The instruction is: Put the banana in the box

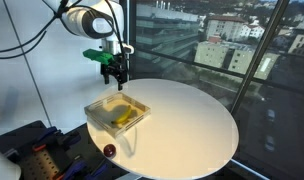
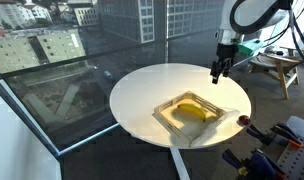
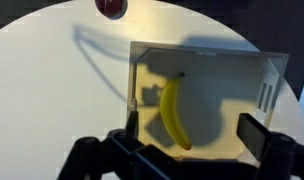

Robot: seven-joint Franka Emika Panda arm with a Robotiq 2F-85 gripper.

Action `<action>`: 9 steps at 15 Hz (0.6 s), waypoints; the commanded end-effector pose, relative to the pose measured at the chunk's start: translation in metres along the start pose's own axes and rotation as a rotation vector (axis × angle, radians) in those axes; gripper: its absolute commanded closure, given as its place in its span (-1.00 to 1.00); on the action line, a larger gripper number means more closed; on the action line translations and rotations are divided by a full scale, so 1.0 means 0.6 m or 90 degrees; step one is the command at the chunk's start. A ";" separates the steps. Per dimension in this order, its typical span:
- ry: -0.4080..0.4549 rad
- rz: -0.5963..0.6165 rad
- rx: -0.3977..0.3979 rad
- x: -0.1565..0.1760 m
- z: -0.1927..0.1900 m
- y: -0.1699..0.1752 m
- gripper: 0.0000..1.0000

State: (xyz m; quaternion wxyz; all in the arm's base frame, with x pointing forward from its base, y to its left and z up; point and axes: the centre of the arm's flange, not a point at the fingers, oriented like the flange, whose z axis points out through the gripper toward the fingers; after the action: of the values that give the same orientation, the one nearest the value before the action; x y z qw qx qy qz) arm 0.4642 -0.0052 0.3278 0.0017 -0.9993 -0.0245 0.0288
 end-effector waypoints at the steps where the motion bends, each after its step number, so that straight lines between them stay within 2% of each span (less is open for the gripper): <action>1: 0.022 -0.005 0.016 -0.027 -0.022 -0.003 -1.00; 9: 0.035 -0.006 0.017 -0.043 -0.037 -0.004 -1.00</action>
State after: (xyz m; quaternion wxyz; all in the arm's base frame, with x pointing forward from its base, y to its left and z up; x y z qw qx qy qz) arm 0.4504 -0.0043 0.3443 0.0080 -0.9996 -0.0233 0.0123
